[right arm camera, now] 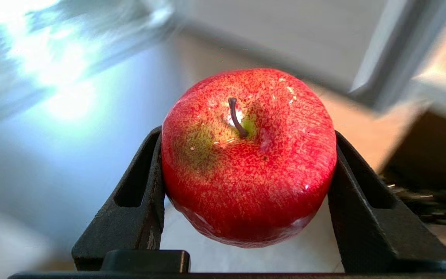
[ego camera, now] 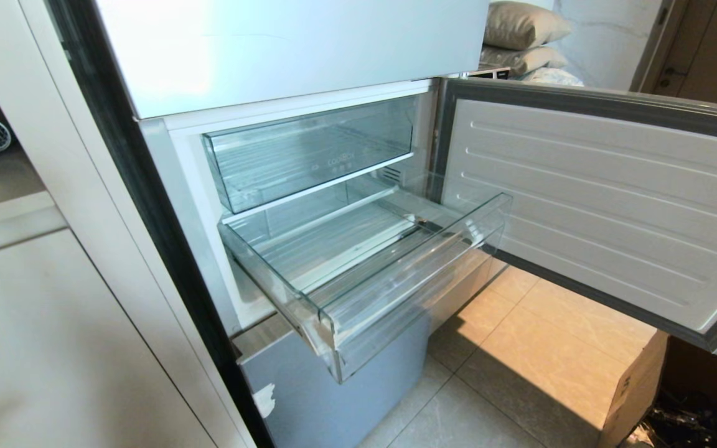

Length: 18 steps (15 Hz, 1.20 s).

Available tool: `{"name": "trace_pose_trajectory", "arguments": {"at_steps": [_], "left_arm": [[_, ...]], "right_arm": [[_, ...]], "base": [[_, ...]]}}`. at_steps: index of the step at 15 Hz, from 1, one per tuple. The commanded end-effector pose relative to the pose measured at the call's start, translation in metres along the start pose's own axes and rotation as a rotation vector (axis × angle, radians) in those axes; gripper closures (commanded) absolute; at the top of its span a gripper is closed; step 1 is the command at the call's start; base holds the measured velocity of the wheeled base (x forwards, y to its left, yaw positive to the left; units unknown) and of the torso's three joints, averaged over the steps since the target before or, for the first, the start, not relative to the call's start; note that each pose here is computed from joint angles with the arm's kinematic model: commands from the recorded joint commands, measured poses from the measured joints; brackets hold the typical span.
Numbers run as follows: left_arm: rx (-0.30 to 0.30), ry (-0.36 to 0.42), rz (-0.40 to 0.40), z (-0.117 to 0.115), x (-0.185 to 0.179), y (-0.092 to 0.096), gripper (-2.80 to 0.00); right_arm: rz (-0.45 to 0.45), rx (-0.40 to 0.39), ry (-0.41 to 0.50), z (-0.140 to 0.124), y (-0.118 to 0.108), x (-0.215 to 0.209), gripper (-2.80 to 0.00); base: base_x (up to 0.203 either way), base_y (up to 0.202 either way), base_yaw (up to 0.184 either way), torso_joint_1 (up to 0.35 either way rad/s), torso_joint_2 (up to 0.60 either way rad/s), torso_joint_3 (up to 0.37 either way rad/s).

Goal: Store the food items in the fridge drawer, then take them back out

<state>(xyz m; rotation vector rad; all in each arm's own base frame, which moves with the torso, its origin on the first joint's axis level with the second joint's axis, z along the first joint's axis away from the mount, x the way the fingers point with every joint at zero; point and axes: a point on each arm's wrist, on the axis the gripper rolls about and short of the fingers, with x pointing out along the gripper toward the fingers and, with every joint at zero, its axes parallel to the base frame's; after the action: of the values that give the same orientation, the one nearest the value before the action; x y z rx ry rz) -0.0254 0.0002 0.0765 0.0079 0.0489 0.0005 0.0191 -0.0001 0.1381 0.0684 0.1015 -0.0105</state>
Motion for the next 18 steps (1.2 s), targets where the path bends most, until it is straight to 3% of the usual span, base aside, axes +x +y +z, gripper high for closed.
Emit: {"name": "trace_pose_trajectory", "arguments": {"at_steps": [1, 5, 9, 11, 18], "left_arm": [[0.0, 0.002, 0.001, 0.0, 0.0, 0.0, 0.0], [0.0, 0.002, 0.001, 0.0, 0.0, 0.0, 0.0], [0.0, 0.002, 0.001, 0.0, 0.0, 0.0, 0.0], [0.0, 0.002, -0.001, 0.0, 0.0, 0.0, 0.0], [0.0, 0.002, 0.001, 0.0, 0.0, 0.0, 0.0]], "right_arm": [[0.059, -0.015, 0.002, -0.02, 0.0, -0.007, 0.0], [0.099, -0.084, 0.01, -0.051, -0.001, -0.019, 0.0], [0.086, -0.117, -0.118, -0.058, -0.002, -0.033, 0.0], [0.036, -0.217, -0.099, -0.066, -0.004, -0.035, 0.0], [0.031, -0.188, -0.1, -0.067, -0.004, -0.035, 0.0]], "base": [[0.0, 0.0, 0.0, 0.0, 0.0, 0.0], [0.0, 0.0, 0.0, 0.0, 0.0, 0.0], [0.0, 0.0, 0.0, 0.0, 0.0, 0.0], [0.0, 0.0, 0.0, 0.0, 0.0, 0.0], [0.0, 0.0, 0.0, 0.0, 0.0, 0.0]]}}
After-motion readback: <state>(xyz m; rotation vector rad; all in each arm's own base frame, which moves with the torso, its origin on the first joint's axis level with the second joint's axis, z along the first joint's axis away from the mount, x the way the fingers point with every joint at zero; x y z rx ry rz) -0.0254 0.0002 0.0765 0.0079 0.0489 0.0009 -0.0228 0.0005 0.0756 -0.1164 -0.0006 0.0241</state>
